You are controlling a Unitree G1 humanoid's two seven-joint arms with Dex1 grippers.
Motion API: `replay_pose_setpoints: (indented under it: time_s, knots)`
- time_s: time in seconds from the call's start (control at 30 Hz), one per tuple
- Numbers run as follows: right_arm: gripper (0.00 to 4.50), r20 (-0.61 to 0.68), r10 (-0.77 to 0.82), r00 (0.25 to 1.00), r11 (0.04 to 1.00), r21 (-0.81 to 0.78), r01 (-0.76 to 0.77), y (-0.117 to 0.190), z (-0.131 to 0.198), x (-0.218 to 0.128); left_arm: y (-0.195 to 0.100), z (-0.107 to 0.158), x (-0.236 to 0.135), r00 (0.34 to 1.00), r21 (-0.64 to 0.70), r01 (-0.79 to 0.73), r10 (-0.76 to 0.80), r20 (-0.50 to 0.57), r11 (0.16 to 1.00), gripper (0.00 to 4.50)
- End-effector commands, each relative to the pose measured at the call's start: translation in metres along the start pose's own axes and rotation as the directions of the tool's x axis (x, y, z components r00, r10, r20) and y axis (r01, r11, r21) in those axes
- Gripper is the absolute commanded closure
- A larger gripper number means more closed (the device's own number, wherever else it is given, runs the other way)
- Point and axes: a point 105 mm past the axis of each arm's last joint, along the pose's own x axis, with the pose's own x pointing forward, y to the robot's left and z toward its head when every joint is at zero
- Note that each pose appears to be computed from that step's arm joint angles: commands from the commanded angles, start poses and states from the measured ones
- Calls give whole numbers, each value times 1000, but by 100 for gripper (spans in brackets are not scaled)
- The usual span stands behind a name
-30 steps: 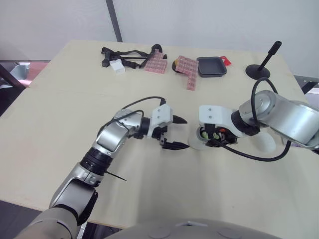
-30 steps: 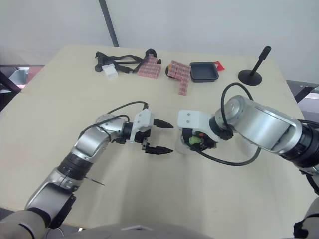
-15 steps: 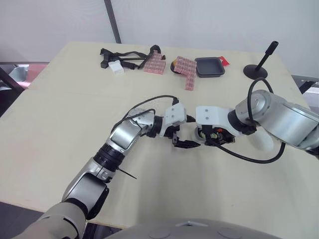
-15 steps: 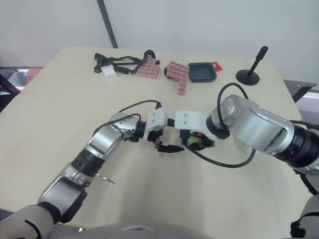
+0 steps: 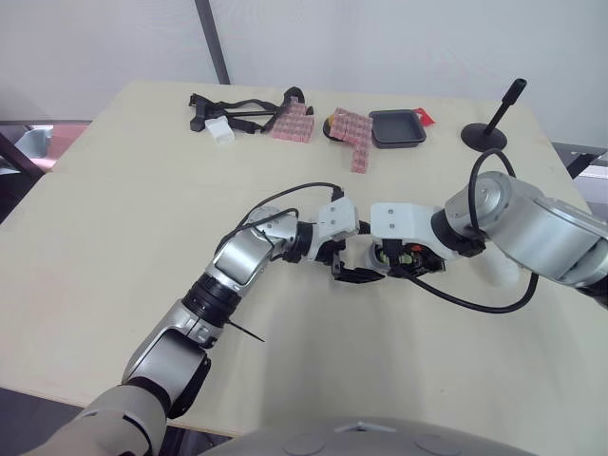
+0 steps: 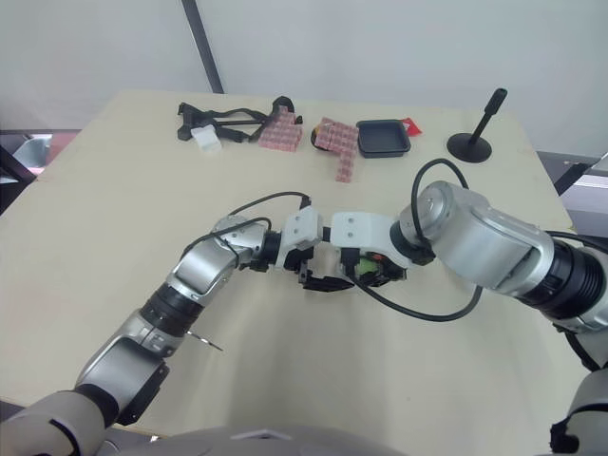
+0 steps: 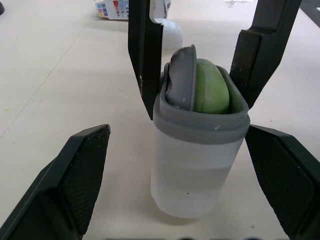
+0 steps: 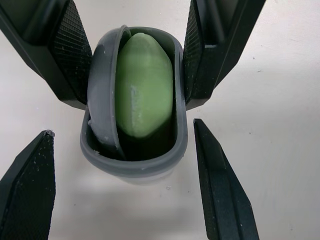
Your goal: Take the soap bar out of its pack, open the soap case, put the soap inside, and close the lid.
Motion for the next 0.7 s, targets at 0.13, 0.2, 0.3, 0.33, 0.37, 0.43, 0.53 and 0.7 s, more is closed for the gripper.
replay_pose_setpoints:
  time_s: [0.13,0.2,0.3,0.33,0.37,0.43,0.53,0.7]
  knots:
    - [247,-4,-22,1000,1000,1,22,-2,-1,-3,-1,11,3,1000,54,16,-17,6,998,0]
    - [247,-5,-21,1000,1000,3,21,-2,-2,-3,-2,10,4,1000,61,22,-22,0,998,0]
    - [247,-3,-17,1000,1000,6,18,-1,-2,-3,-3,8,5,1000,67,27,-27,-7,997,25]
    - [247,-2,-16,1000,1000,7,16,-1,-1,-3,-3,7,5,1000,68,28,-27,-9,997,55]
    - [247,0,-15,1000,1000,8,15,0,-1,-3,-3,7,4,1000,69,28,-28,-11,997,82]
    - [247,3,-14,1000,1000,11,14,0,-1,-3,-3,6,4,1000,70,28,-27,-15,997,153]
    - [247,4,-14,1000,1000,14,14,-1,0,-2,-2,7,5,1000,71,27,-26,-15,997,252]
    - [247,6,-14,1000,1000,16,14,-1,0,-3,-2,7,6,1000,72,24,-23,-14,997,267]
